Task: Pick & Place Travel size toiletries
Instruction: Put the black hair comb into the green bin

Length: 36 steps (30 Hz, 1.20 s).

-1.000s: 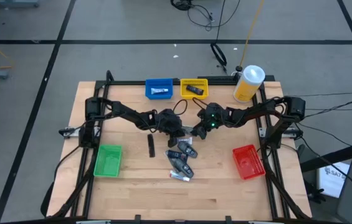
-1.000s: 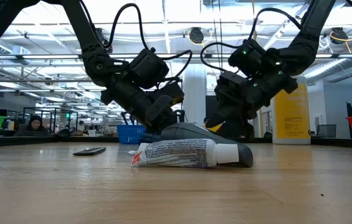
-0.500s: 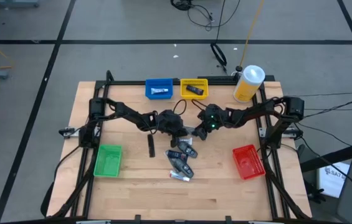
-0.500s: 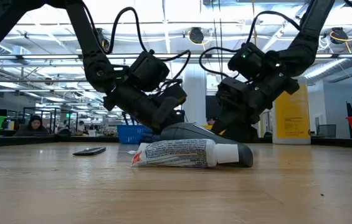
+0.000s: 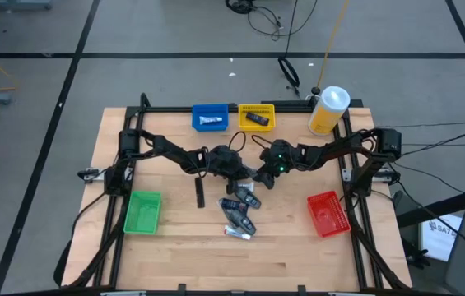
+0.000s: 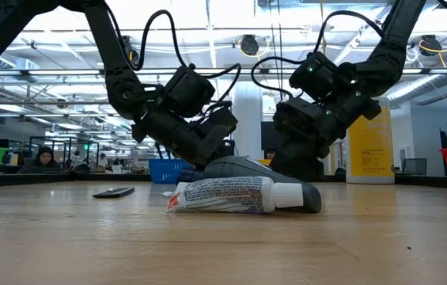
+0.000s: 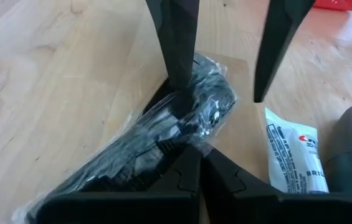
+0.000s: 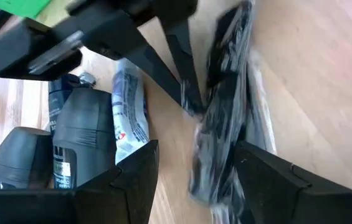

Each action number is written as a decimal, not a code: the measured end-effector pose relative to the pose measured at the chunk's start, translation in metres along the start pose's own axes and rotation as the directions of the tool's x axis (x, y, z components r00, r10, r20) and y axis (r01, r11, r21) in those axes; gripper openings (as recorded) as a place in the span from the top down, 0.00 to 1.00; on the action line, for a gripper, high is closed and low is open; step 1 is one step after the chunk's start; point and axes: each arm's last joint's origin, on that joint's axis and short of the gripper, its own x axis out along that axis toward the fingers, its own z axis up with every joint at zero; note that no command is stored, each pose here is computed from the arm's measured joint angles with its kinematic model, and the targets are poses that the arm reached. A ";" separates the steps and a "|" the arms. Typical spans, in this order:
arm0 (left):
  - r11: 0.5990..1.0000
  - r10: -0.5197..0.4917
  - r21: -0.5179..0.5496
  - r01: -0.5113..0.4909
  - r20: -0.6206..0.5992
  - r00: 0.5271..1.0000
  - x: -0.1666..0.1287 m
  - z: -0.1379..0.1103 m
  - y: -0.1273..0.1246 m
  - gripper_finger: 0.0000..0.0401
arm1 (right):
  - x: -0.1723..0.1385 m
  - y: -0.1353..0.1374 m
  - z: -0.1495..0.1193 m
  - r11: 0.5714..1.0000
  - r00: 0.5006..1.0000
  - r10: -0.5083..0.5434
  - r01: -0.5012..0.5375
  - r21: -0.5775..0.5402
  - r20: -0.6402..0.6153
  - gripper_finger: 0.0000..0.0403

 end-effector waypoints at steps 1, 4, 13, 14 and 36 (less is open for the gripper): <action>1.000 0.000 0.000 0.000 0.000 1.000 0.000 0.000 0.000 0.98 | 0.000 0.000 0.000 1.000 1.000 0.003 -0.003 -0.014 0.002 0.50; 1.000 0.000 0.000 0.000 0.001 1.000 0.000 0.000 0.000 0.99 | 0.000 0.001 0.000 0.998 1.000 0.027 -0.028 -0.058 -0.010 0.50; 1.000 0.002 -0.001 -0.002 0.002 1.000 0.000 0.000 0.000 0.98 | 0.003 0.005 -0.004 0.985 0.997 -0.075 0.076 -0.155 0.012 0.54; 1.000 0.003 -0.001 -0.003 0.003 1.000 0.000 0.000 0.000 0.99 | 0.003 0.006 -0.005 0.982 0.996 -0.086 0.087 -0.169 0.016 0.55; 0.999 0.040 0.000 -0.041 0.059 0.997 0.002 0.004 -0.008 0.96 | 0.005 0.011 -0.007 0.994 0.998 -0.059 0.059 -0.092 0.003 0.80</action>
